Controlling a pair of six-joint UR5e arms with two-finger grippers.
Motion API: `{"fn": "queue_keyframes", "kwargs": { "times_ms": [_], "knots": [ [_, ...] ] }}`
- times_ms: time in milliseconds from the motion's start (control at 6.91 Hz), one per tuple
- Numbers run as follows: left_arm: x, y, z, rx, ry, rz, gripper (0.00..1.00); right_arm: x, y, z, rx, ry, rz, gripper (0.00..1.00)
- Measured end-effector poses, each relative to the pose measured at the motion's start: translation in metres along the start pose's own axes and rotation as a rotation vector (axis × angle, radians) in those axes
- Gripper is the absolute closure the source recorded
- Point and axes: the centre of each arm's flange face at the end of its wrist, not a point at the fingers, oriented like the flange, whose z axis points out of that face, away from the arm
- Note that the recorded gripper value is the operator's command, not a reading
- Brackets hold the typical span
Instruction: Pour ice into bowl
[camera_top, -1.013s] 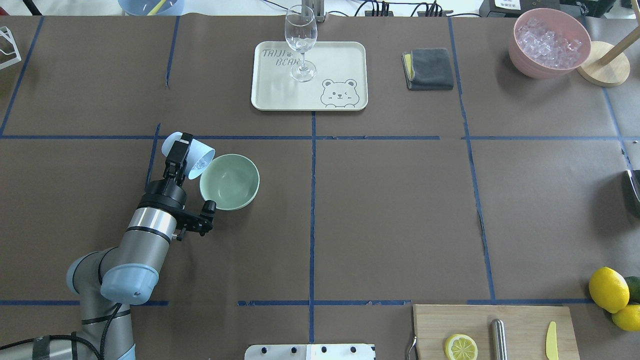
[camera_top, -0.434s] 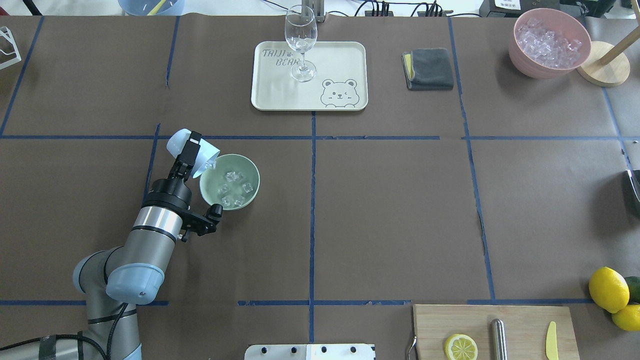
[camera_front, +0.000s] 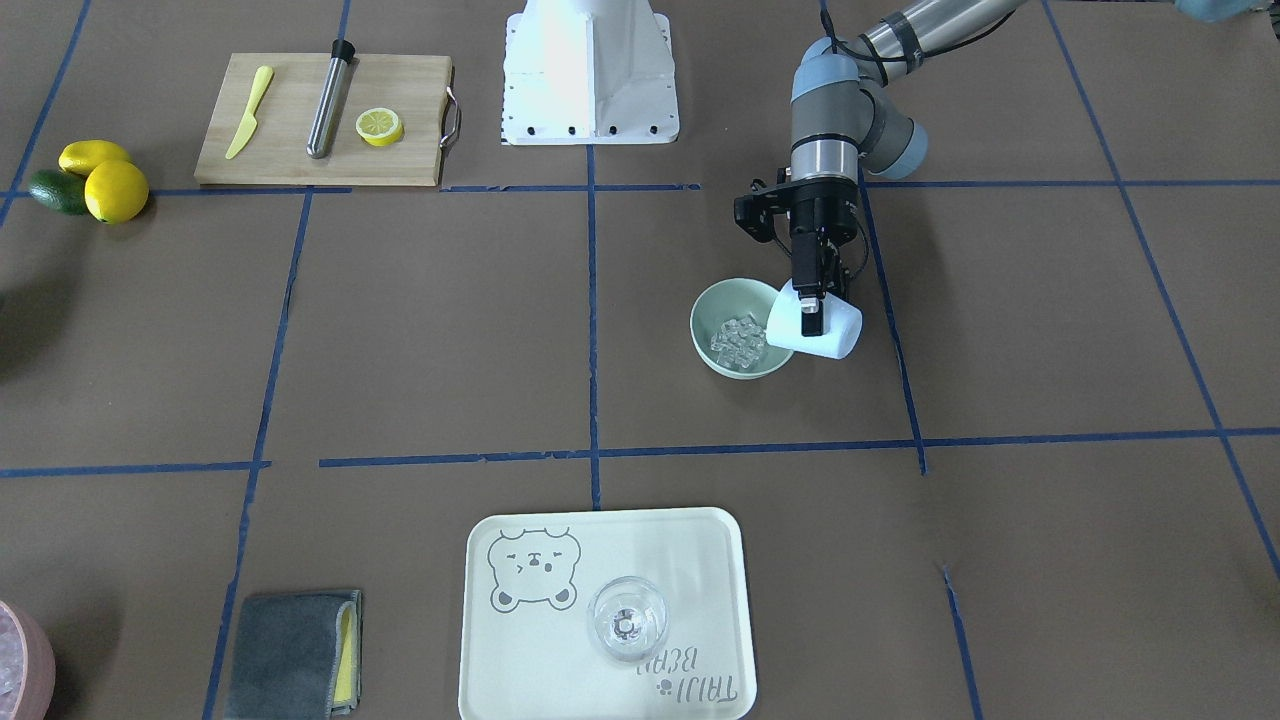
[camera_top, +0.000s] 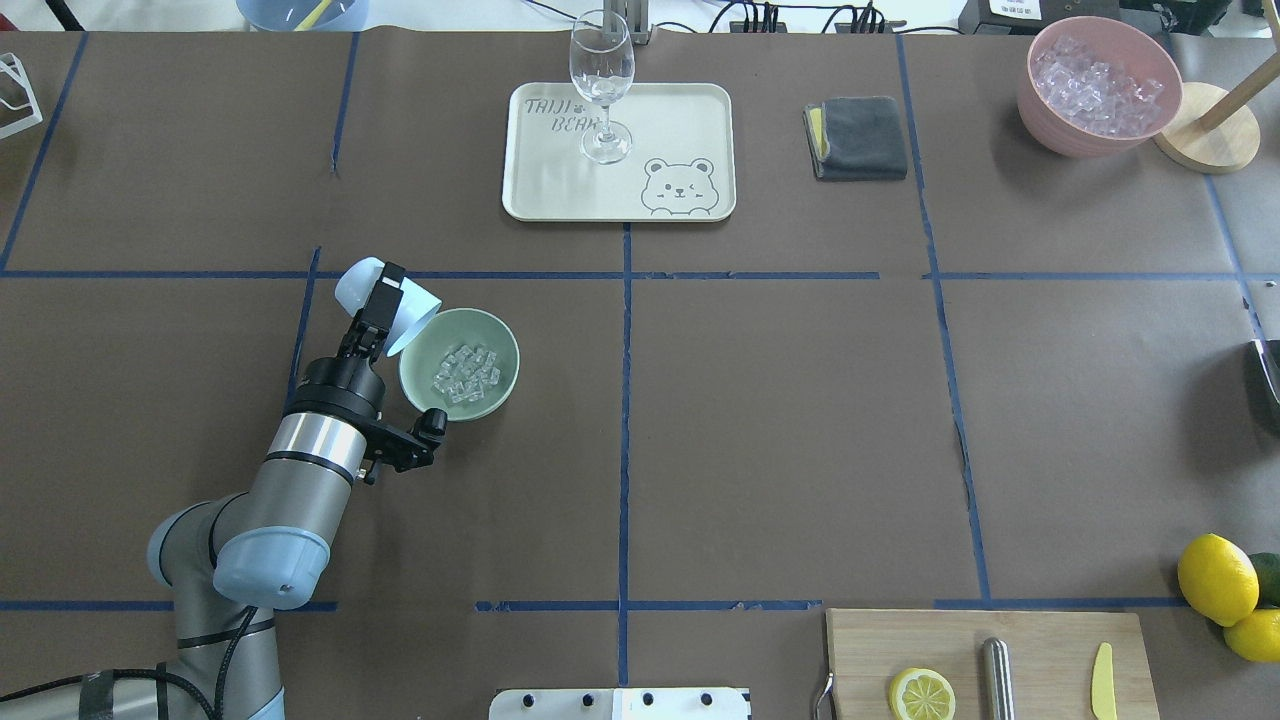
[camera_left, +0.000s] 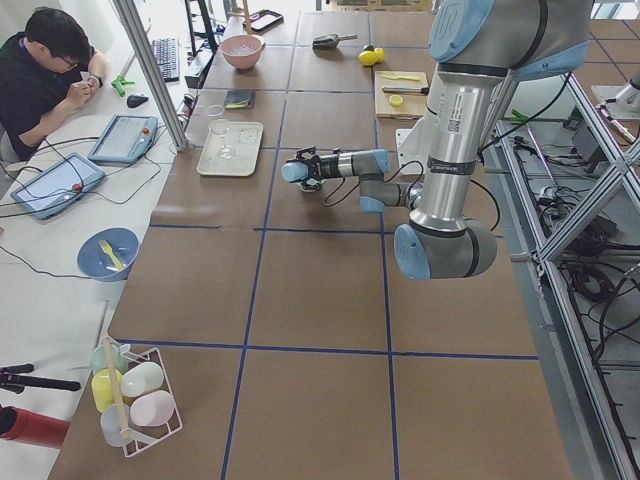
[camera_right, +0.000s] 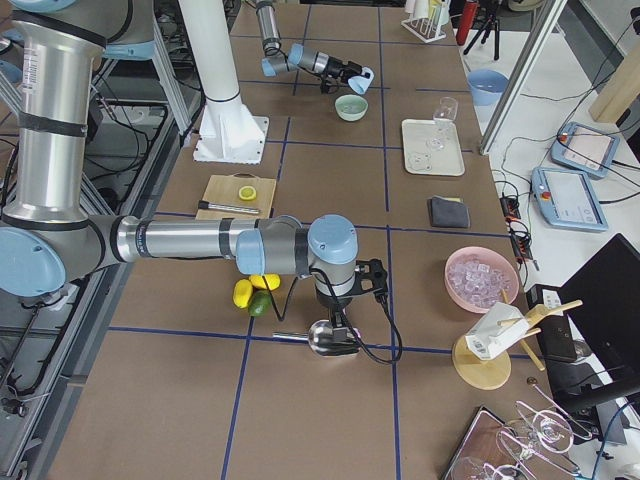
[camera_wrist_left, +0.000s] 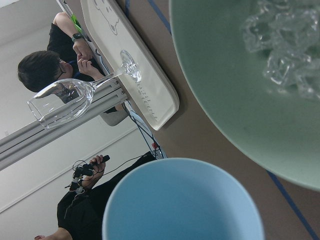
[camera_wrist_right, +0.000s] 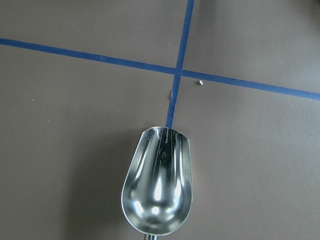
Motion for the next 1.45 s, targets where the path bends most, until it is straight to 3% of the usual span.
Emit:
{"fn": "queue_keyframes", "kwargs": {
  "times_ms": [289, 579, 723, 1013, 1447],
  "knots": [
    [-0.004, 0.002, -0.002, 0.005, -0.01, -0.02, 1.0, 0.0, -0.001, 0.0, 0.001, 0.0, 0.0, 0.0],
    [-0.035, 0.015, -0.016, 0.046, -0.088, -0.194, 1.0, 0.0, -0.002, -0.001, 0.003, 0.0, -0.001, 0.0],
    [-0.043, 0.022, -0.023, 0.092, -0.118, -0.36, 1.0, -0.001, -0.002, -0.002, 0.004, 0.001, -0.002, 0.0],
    [-0.045, 0.02, -0.027, 0.196, -0.081, -0.79, 1.0, -0.001, -0.003, -0.002, 0.006, 0.001, -0.004, 0.0],
    [-0.039, 0.01, -0.027, 0.309, 0.094, -1.389, 1.0, -0.002, -0.005, -0.003, 0.008, 0.001, -0.007, 0.0]
  ]
}}
